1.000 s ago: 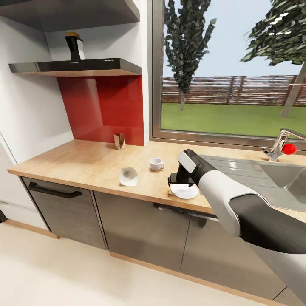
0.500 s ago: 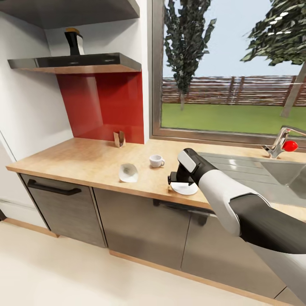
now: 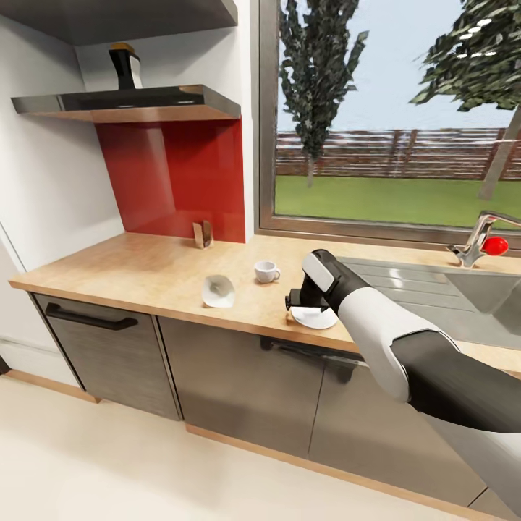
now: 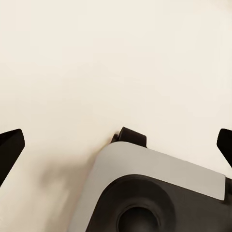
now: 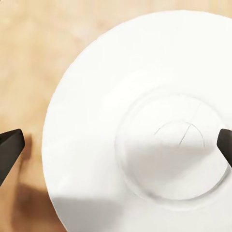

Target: Set up a coffee station on the kitchen countertop: keep the coffee maker on the countertop, move the bottle of coffee from the kitchen shelf to the counter next to the coffee maker, place a paper coffee filter on top of the coffee maker, put the saucer next to the coffee maker with the coffee cup on the saucer, and place the electric kettle next to the coffee maker.

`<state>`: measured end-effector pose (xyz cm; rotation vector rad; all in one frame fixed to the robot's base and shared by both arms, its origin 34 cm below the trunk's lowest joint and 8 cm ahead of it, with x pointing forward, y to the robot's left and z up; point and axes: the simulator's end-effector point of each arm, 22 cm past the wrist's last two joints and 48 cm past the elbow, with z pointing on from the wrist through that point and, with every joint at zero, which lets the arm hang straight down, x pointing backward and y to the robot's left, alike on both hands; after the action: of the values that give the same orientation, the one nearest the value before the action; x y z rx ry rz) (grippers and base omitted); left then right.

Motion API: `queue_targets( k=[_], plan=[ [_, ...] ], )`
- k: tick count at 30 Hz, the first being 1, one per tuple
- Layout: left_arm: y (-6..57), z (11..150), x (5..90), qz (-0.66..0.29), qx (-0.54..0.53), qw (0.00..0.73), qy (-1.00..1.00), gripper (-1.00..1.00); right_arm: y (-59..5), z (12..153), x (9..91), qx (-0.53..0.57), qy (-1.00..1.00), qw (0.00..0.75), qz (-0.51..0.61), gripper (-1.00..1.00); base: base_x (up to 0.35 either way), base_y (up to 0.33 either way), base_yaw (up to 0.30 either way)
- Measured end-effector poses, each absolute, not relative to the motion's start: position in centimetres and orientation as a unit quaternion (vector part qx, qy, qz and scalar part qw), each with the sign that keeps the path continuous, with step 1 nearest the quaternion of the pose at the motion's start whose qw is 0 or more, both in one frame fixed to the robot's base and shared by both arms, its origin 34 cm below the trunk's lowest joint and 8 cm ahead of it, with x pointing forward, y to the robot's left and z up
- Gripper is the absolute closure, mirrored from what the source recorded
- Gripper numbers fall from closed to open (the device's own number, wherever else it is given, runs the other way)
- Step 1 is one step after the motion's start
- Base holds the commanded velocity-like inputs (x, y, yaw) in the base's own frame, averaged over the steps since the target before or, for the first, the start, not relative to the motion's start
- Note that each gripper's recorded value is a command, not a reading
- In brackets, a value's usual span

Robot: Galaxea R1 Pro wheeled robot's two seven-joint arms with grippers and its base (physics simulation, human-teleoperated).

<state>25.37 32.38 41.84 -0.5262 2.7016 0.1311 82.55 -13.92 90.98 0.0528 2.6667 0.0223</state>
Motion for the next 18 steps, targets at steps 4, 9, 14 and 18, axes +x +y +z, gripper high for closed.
queue_targets(
  k=[4,9,14,18],
  plan=[
    [32.38,41.82,25.38,0.047,-0.187,0.192,0.962,-1.0,-13.5,90.91,82.59,0.022,0.972,0.234,0.019,1.0,0.0,0.0,0.0],
    [32.38,41.82,25.39,0.047,-0.187,0.192,0.962,-1.0,-13.88,90.9,82.6,0.02,0.972,0.235,0.009,1.0,0.0,0.0,0.0],
    [32.38,41.82,25.38,0.047,-0.187,0.192,0.962,-1.0,-14.06,90.95,82.65,0.019,0.972,0.236,0.004,1.0,0.0,0.0,0.0],
    [32.38,41.82,25.38,0.047,-0.187,0.192,0.962,-1.0,-14.05,90.95,82.66,0.019,0.972,0.236,0.004,1.0,0.0,0.0,0.0]
  ],
)
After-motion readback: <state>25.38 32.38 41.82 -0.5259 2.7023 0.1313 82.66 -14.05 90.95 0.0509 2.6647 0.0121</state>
